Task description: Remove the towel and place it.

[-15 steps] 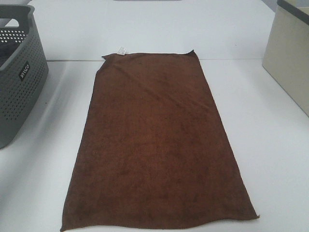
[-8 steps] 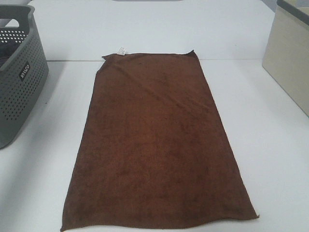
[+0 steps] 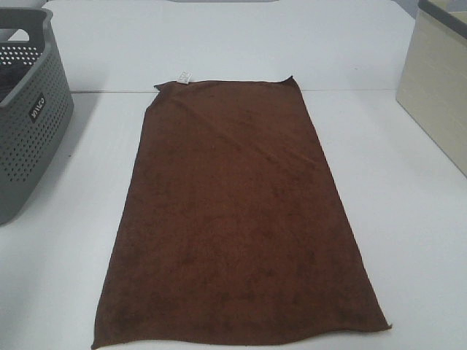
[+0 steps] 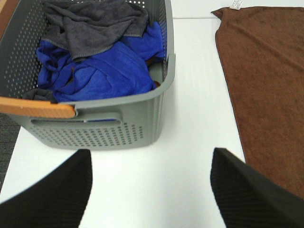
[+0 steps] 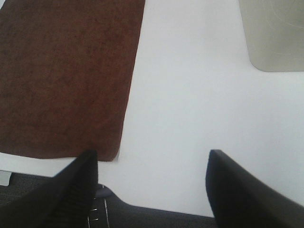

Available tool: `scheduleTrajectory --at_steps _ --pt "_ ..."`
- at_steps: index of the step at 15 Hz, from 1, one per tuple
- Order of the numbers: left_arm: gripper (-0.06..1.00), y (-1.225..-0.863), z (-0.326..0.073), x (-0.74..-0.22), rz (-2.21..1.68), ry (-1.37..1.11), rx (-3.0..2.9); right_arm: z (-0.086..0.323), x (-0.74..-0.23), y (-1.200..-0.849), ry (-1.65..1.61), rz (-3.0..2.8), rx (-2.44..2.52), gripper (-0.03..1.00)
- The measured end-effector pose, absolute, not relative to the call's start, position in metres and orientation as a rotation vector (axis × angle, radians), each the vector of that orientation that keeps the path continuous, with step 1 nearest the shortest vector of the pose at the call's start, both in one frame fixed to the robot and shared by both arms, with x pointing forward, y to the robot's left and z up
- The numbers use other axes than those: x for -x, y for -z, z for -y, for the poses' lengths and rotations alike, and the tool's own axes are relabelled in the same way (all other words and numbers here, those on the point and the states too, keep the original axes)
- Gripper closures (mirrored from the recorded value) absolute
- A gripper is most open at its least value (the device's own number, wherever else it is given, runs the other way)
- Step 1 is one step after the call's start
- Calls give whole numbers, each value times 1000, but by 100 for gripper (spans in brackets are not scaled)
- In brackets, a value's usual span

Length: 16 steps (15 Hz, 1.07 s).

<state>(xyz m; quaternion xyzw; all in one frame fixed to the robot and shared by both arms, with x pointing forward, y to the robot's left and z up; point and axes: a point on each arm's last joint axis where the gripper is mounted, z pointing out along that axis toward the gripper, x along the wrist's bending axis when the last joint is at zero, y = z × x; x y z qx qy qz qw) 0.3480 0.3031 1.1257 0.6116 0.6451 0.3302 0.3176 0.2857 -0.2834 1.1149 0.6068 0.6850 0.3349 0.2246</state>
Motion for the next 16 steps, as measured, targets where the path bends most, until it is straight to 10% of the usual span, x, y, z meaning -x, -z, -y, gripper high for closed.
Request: scheduleTrajectory --at_steps 8,16 --pt "30 -1070 -308 -235 -1579 -961 -1454 289 -230 -1058 -1067 -1755 -1495 33" --pt "30 -1052 -301 -233 -1505 -906 -1560 290 -231 -1053 -1084 -1716 -1435 33"
